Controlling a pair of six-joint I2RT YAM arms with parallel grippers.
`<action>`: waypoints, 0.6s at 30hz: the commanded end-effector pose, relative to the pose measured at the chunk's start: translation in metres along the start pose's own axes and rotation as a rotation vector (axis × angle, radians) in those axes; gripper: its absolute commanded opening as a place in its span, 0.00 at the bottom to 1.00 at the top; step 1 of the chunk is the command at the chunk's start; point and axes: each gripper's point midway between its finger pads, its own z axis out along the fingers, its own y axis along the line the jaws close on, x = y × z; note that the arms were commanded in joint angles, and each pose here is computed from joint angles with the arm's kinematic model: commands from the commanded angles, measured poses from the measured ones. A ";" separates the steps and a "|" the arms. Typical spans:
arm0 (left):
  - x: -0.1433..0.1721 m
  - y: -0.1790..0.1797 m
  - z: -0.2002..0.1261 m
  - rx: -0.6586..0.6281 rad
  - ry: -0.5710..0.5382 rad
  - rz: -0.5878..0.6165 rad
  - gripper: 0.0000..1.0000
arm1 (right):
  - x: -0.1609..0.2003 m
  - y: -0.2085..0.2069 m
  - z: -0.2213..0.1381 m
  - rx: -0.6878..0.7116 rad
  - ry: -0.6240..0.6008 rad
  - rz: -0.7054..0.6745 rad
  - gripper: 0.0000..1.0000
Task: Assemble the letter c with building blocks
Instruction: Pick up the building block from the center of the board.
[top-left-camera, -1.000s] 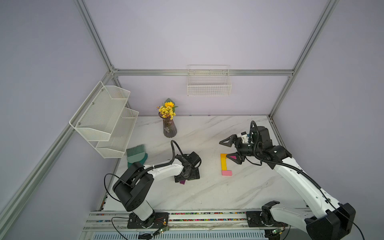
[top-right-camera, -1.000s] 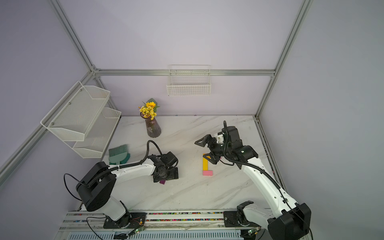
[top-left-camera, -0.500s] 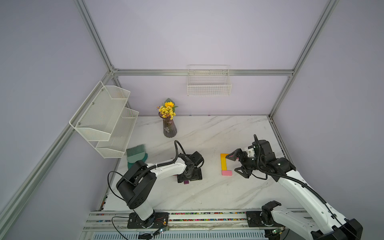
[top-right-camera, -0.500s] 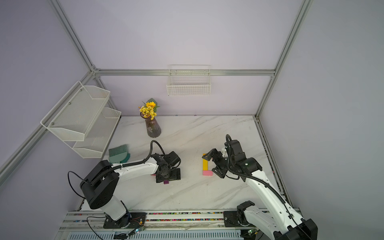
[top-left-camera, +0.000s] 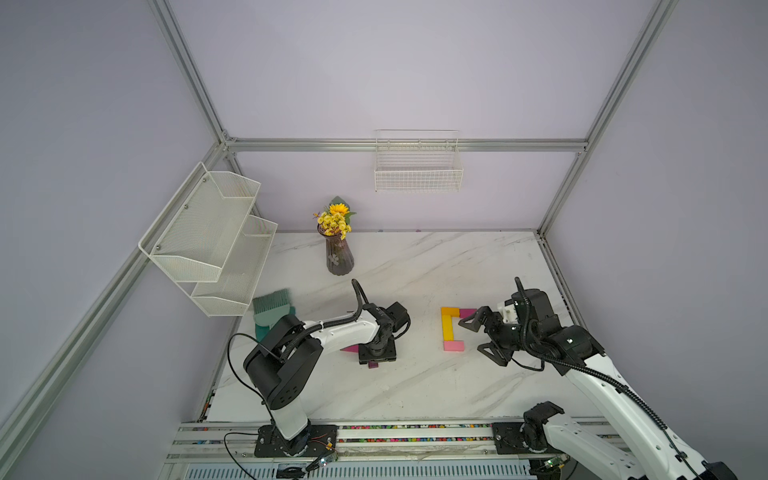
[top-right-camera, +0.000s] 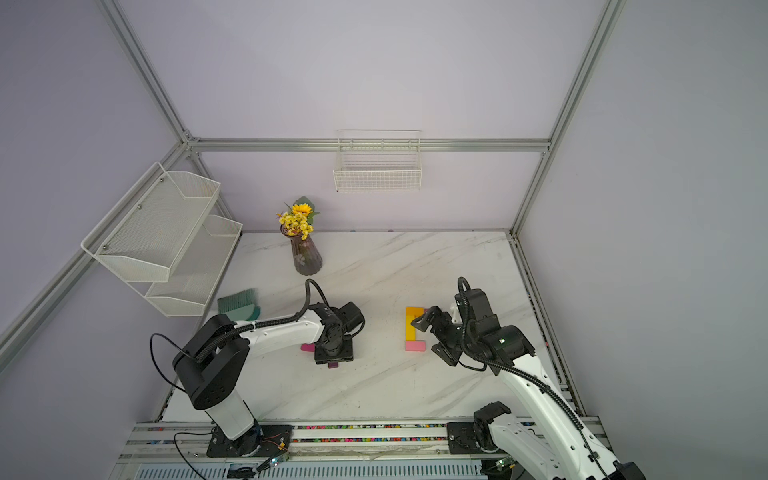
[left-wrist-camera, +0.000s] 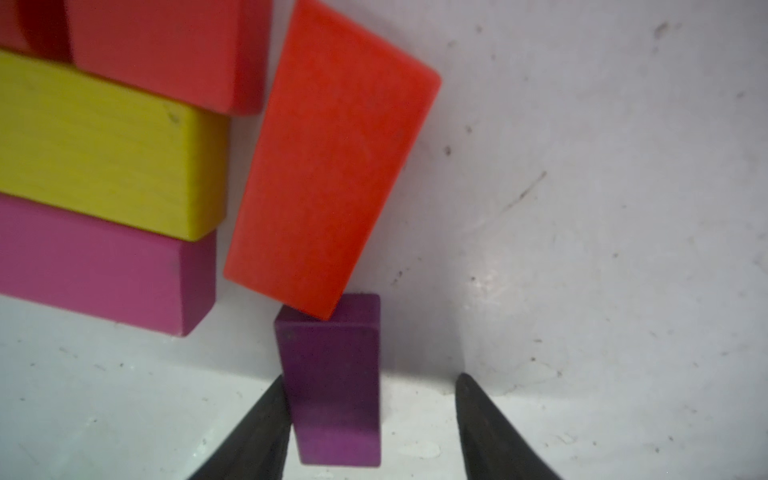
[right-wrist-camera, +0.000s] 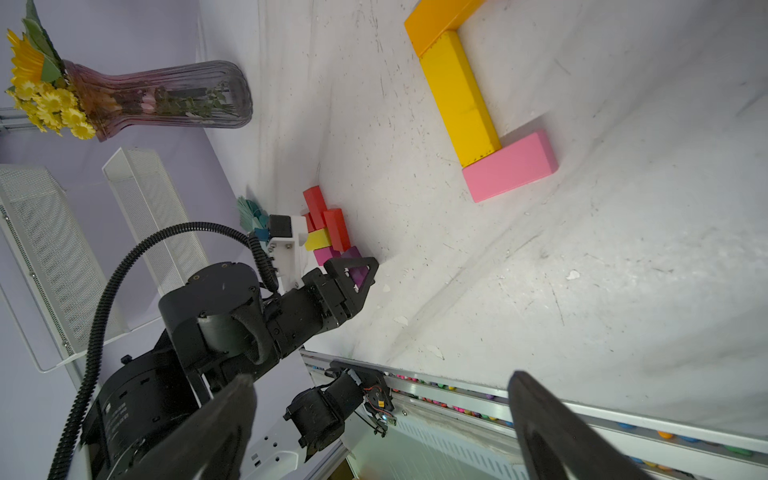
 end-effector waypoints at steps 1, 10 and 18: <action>-0.006 0.003 -0.002 -0.016 -0.022 0.012 0.52 | -0.001 -0.013 -0.005 0.044 -0.030 0.027 0.96; -0.002 0.004 -0.014 0.034 -0.027 0.059 0.19 | -0.008 -0.017 -0.011 0.069 -0.084 0.068 0.96; -0.019 -0.033 -0.068 0.180 -0.066 0.221 0.12 | -0.016 -0.028 -0.026 0.100 -0.187 0.094 0.96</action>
